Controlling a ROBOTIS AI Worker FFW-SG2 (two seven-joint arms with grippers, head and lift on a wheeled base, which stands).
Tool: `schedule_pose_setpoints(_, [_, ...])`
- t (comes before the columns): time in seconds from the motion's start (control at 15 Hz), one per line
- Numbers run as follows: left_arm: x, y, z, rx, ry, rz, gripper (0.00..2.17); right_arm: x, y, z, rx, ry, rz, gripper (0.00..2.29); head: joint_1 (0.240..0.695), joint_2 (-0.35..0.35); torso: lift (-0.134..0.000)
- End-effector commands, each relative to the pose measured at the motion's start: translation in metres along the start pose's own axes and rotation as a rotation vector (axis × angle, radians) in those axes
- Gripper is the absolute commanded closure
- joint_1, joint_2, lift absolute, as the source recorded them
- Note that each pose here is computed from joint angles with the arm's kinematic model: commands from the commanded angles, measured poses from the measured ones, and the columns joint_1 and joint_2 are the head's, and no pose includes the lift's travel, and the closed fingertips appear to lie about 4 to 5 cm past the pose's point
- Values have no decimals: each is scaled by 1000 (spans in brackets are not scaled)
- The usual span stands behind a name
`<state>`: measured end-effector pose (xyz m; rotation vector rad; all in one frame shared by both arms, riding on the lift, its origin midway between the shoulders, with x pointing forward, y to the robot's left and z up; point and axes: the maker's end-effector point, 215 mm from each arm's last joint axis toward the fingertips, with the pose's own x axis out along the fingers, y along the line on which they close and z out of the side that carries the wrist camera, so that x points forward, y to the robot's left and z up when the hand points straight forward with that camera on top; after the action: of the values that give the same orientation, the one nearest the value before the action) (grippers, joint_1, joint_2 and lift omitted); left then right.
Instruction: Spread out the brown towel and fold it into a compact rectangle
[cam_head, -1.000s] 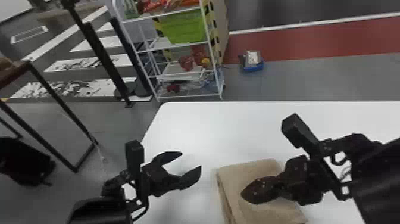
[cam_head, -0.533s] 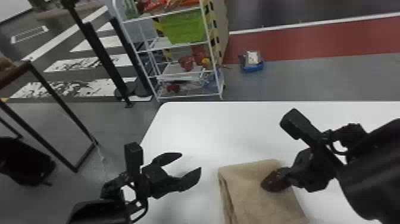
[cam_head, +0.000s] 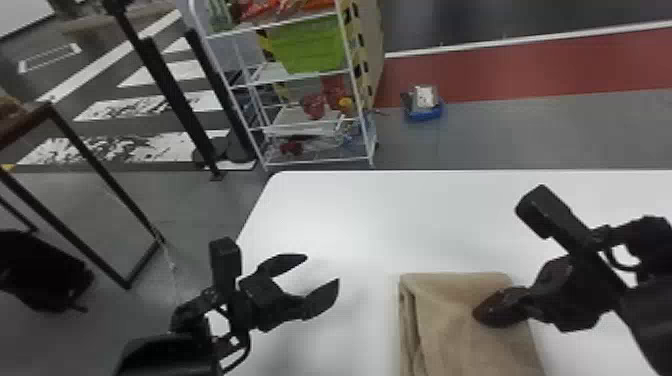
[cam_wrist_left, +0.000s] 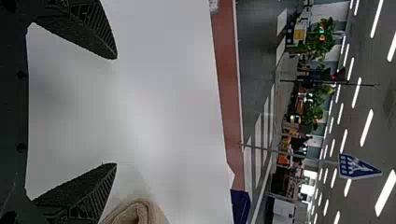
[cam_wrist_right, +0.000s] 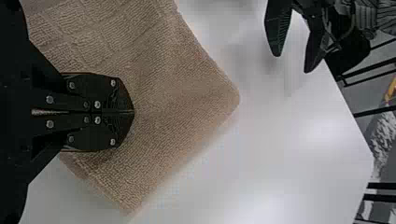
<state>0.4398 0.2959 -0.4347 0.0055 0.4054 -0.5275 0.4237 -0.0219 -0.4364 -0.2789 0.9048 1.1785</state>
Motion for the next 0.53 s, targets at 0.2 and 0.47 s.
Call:
schedule_pose_setpoints(0.2, [-9, 6, 34, -57, -153, 47, 56, -106, -39, 52, 150, -441, -209, 394, 695, 321, -124])
schedule_pose_setpoints(0.47, [-31, 16, 72, -17, -313, 173, 56, -175, -92, 14, 117, -564, -648, 63, 695, 229, -124])
